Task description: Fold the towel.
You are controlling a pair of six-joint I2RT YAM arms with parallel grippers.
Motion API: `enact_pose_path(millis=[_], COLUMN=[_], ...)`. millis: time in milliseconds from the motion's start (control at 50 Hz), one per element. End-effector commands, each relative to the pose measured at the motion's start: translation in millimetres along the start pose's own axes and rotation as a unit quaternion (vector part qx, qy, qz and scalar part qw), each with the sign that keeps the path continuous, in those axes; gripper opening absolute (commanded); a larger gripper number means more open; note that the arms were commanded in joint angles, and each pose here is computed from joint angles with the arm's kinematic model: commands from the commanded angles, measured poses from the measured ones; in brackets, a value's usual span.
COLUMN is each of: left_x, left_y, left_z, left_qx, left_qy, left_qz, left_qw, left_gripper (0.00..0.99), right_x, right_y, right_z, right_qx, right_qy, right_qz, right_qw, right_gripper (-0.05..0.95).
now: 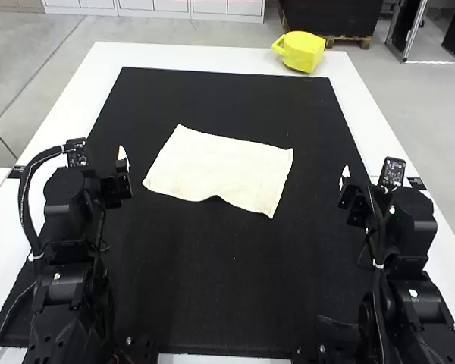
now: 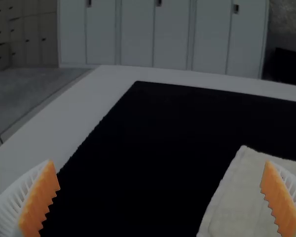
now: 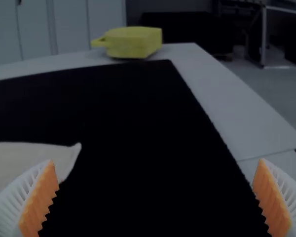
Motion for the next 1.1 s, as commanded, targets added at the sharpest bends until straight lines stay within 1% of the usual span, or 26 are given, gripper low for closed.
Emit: enact_pose_path(millis=[0, 20, 40, 60, 100, 120, 140, 180, 240, 340, 380, 480, 560, 620, 700, 760, 800, 840, 880, 920, 960, 980, 1000, 1040, 1080], left_x=[-6, -8, -11, -13, -21, -27, -31, -38, -47, -63, -73, -113, -141, -164, -189, -199, -199, -194, -187, -174, -164, -157, -151, -140, -124], left_y=[0, 0, 1, 1, 1, 2, 3, 4, 6, 9, 13, 25, 28, 22, -2, -32, -49, -71, -87, -104, -117, -123, -127, -134, -139], left_z=[2.4, 2.6, 3.1, 3.5, 4.7, 5.7, 6.2, 7.2, 8.0, 8.5, 11.8, 20.2, 24.3, 28.2, 30.0, 27.8, 25.5, 20.2, 17.6, 13.3, 11.3, 9.6, 7.2, 1.7, -5.3], left_qx=[-0.008, -0.009, -0.011, -0.013, -0.019, -0.025, -0.028, -0.034, -0.040, -0.045, -0.056, -0.076, -0.080, -0.079, -0.064, -0.044, -0.032, -0.013, -0.004, 0.009, 0.014, 0.019, 0.025, 0.041, 0.058], left_qy=[-0.056, -0.065, -0.082, -0.097, -0.136, -0.162, -0.176, -0.190, -0.200, -0.198, -0.195, -0.189, -0.187, -0.179, -0.145, -0.132, -0.128, -0.129, -0.129, -0.132, -0.133, -0.135, -0.136, -0.136, -0.138], left_qz=[-0.016, -0.019, -0.026, -0.031, -0.047, -0.060, -0.067, -0.082, -0.101, -0.133, -0.150, -0.190, -0.202, -0.197, -0.174, -0.134, -0.106, -0.070, -0.042, -0.010, 0.011, 0.027, 0.036, 0.054, 0.077], left_qw=[0.9983, 0.9977, 0.9962, 0.9947, 0.9894, 0.9847, 0.9817, 0.9778, 0.9738, 0.9702, 0.9676, 0.9604, 0.9581, 0.9608, 0.9720, 0.9812, 0.9856, 0.9891, 0.9908, 0.9912, 0.9909, 0.9903, 0.9898, 0.9884, 0.9857], left_gripper=[0.961, 0.959, 0.954, 0.952, 0.951, 0.951, 0.951, 0.951, 0.951, 0.951, 0.951, 0.952, 0.952, 0.952, 0.954, 0.956, 0.957, 0.956, 0.956, 0.957, 0.957, 0.957, 0.957, 0.957, 0.957], right_x=[-10, -14, -16, -19, -21, -23, -26, -32, -41, -63, -74, -116, -147, -171, -195, -201, -199, -187, -177, -154, -130, -114, -103, -77, -47], right_y=[1, 1, 1, 1, 2, 2, 2, 3, 4, 10, 13, 25, 26, 16, -11, -35, -48, -64, -76, -89, -96, -101, -103, -105, -106], right_z=[4, 5, 5, 6, 7, 8, 8, 9, 10, 8, 9, 15, 21, 26, 35, 41, 42, 45, 46, 50, 55, 55, 57, 60, 60], right_qx=[-0.011, -0.011, -0.009, -0.008, -0.010, -0.010, -0.009, -0.008, -0.005, 0.014, 0.017, 0.018, 0.017, 0.016, 0.009, 0.006, 0.006, 0.001, -0.001, -0.015, -0.029, -0.031, -0.036, -0.047, -0.045], right_qy=[0.036, 0.068, 0.120, 0.144, 0.169, 0.181, 0.189, 0.191, 0.205, 0.212, 0.208, 0.202, 0.190, 0.168, 0.135, 0.121, 0.109, 0.097, 0.074, 0.051, 0.034, 0.016, 0.007, -0.009, -0.031], right_qz=[-0.027, -0.035, -0.041, -0.046, -0.052, -0.057, -0.063, -0.076, -0.096, -0.141, -0.156, -0.191, -0.197, -0.185, -0.150, -0.106, -0.081, -0.039, -0.008, 0.046, 0.095, 0.125, 0.145, 0.192, 0.241], right_qw=[0.999, 0.997, 0.992, 0.988, 0.984, 0.982, 0.980, 0.979, 0.974, 0.967, 0.965, 0.960, 0.962, 0.968, 0.979, 0.987, 0.991, 0.994, 0.997, 0.998, 0.994, 0.992, 0.989, 0.980, 0.969], right_gripper=[0.91, 0.91, 0.91, 0.90, 0.90, 0.90, 0.90, 0.90, 0.90, 0.90, 0.90, 0.90, 0.90, 0.90, 0.90, 0.90, 0.90, 0.90, 0.90, 0.90, 0.90, 0.90, 0.90, 0.91, 0.91])
Point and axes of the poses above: each hand's point on the last joint's axis, 136 mm out from that joint toward the fingers, its own y axis back along the fingers, its own z axis along the line the jaws close on, x = y × z, the point moved 2 cm from there along y, back along the fingers, and after that the axes turned 10 degrees about -y, right-handed, at the moved point
